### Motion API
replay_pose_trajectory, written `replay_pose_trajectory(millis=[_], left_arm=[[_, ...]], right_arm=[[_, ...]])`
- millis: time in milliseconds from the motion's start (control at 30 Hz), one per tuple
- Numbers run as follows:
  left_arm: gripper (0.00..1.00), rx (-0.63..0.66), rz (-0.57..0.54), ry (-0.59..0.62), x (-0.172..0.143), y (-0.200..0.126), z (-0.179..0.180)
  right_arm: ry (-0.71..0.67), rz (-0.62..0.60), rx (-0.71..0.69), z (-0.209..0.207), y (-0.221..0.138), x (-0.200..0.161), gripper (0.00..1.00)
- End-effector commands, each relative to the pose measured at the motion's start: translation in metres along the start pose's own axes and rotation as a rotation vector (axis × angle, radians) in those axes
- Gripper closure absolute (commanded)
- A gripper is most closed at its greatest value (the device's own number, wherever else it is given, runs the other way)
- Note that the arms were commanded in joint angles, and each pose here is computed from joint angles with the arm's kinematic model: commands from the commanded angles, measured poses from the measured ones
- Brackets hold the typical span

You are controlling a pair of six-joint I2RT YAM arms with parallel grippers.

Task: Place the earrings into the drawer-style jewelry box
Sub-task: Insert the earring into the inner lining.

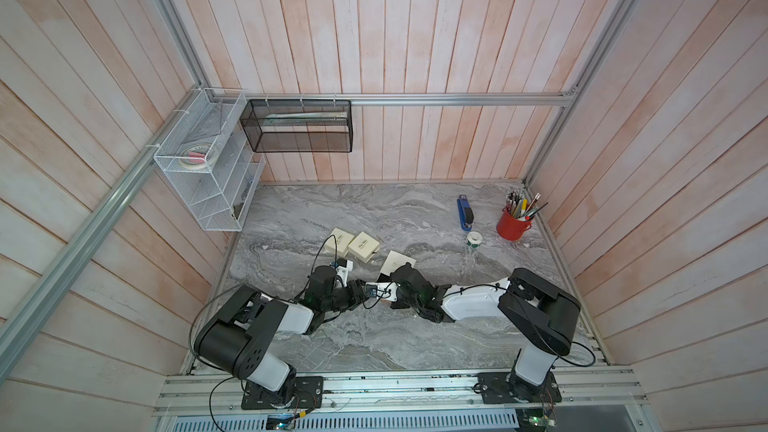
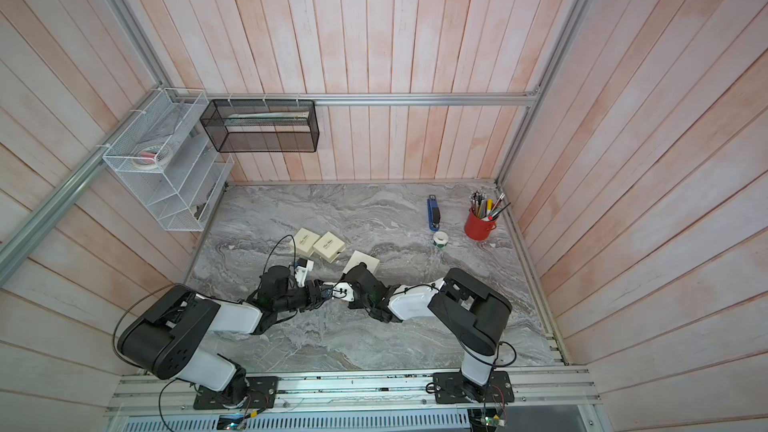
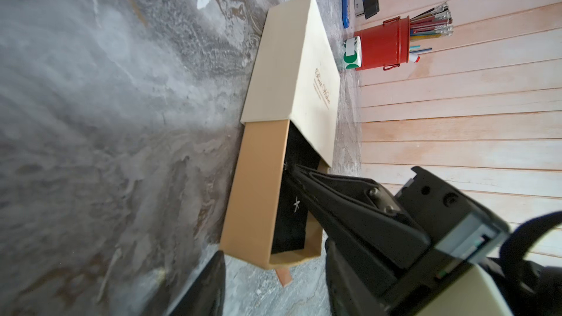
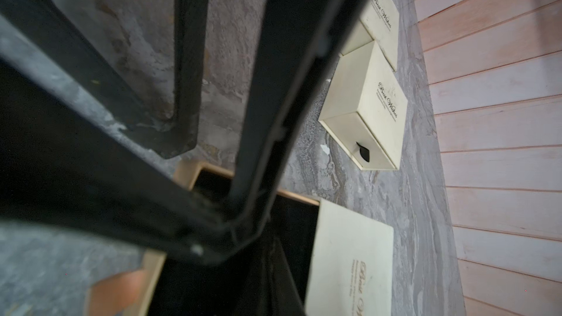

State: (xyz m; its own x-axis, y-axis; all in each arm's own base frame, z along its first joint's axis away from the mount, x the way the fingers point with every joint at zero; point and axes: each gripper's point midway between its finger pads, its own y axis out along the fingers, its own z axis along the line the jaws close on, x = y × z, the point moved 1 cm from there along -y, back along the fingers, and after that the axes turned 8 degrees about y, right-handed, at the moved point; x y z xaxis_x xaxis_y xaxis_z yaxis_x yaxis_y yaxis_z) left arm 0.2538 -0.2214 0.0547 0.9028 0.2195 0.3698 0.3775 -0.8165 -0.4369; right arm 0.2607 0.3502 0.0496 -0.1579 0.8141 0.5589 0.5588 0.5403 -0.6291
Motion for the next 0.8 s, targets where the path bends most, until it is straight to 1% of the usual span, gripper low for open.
replay_pose_trajectory(millis=[0, 333, 367, 467, 633, 700, 767], left_arm=[[0.46, -0.018, -0.016, 0.03, 0.009, 0.002, -0.005], [0.46, -0.019, -0.017, 0.033, 0.01, 0.001, -0.005], [0.46, -0.018, -0.017, 0.032, 0.01, 0.001, -0.005], [0.46, -0.019, -0.025, 0.037, 0.012, 0.0, -0.006], [0.46, -0.011, -0.037, 0.046, 0.014, -0.003, -0.007], [0.47, 0.0, -0.04, 0.052, 0.016, -0.005, -0.007], [0.47, 0.011, -0.044, 0.061, 0.019, -0.006, -0.006]], right_arm=[[-0.028, 0.024, 0.025, 0.008, 0.005, -0.001, 1.0], [-0.024, 0.037, 0.048, 0.013, 0.003, -0.001, 1.0], [-0.019, 0.034, 0.047, 0.012, 0.003, 0.0, 0.98], [0.004, 0.022, 0.043, 0.009, -0.001, 0.005, 0.86], [0.039, -0.012, 0.019, -0.003, -0.011, 0.016, 0.78], [0.061, -0.033, 0.005, -0.009, -0.017, 0.023, 0.7], [0.081, -0.052, 0.003, -0.014, -0.024, 0.028, 0.65]])
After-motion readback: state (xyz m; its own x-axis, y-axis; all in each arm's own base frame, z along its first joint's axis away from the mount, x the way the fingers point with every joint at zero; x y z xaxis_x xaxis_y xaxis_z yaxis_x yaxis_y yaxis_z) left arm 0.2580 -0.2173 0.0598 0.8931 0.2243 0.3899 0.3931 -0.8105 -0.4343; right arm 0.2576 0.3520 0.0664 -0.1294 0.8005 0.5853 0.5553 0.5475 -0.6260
